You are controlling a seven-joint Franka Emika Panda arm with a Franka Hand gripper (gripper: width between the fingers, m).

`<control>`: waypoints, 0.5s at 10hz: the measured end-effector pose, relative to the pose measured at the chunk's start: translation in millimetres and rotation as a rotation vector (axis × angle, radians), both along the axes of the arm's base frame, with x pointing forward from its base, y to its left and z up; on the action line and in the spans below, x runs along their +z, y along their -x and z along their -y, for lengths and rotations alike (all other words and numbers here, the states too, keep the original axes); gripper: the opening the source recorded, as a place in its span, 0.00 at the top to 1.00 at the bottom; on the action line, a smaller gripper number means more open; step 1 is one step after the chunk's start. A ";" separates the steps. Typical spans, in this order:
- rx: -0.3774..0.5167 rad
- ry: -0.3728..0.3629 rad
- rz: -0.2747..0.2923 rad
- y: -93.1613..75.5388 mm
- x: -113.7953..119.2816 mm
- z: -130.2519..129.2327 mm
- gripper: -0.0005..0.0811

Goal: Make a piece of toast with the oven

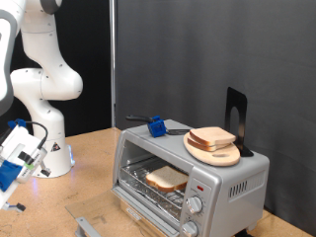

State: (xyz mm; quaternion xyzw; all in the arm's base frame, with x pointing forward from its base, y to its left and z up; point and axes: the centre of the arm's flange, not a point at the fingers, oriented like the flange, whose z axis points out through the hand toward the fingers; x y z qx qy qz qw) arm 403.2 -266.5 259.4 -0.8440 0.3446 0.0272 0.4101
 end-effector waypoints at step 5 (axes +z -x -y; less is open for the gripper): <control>0.071 -0.270 -0.066 7.2 10.7 7.7 0.16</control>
